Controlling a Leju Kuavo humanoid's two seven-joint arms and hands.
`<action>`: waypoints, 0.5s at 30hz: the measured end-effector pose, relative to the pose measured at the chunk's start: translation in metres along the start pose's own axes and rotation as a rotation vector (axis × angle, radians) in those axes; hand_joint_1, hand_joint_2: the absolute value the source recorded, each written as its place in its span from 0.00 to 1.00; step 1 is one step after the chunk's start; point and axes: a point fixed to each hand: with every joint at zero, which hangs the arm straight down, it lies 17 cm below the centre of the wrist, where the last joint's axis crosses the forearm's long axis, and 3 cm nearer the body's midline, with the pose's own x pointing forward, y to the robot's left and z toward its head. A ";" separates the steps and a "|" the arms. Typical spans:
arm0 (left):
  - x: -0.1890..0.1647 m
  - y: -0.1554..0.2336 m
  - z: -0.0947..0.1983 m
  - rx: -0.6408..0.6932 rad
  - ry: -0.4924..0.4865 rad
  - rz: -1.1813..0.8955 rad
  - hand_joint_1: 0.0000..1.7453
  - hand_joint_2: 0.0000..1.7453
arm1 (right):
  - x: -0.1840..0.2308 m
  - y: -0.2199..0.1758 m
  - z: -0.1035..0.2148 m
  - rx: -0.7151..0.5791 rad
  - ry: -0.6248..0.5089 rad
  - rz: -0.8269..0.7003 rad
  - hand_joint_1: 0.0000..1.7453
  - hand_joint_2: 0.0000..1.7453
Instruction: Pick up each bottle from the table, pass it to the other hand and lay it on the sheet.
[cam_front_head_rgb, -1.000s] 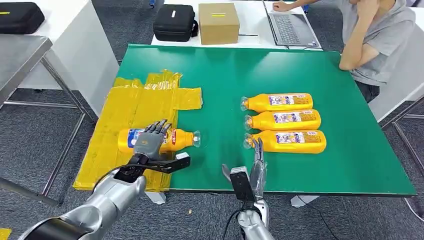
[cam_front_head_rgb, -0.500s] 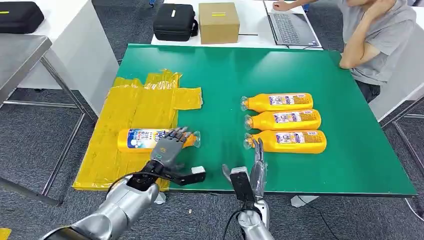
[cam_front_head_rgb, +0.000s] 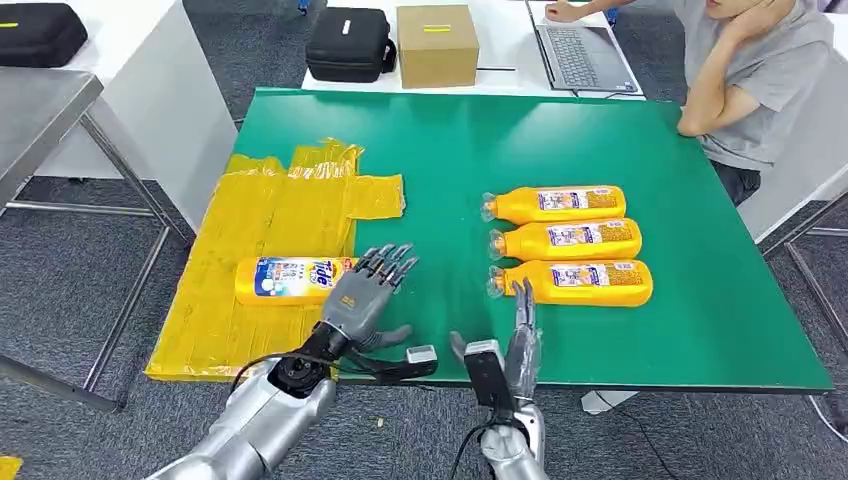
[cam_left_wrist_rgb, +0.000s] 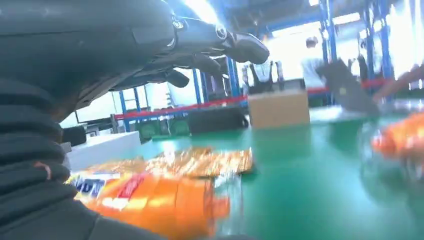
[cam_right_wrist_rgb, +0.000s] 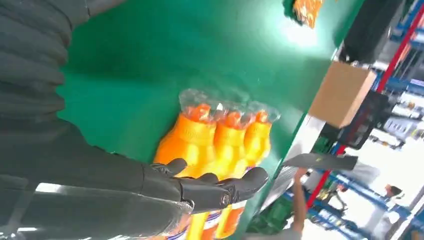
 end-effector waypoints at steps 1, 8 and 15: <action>0.001 0.004 -0.001 0.012 -0.002 0.001 0.00 1.00 | 0.001 -0.002 -0.001 -0.007 0.002 -0.006 0.00 1.00; 0.000 0.020 -0.001 0.089 0.018 0.074 0.00 1.00 | 0.012 -0.011 -0.001 -0.054 0.009 -0.099 0.00 1.00; 0.000 0.020 0.000 0.094 0.019 0.078 0.00 1.00 | 0.024 -0.014 0.000 -0.049 -0.028 -0.111 0.00 1.00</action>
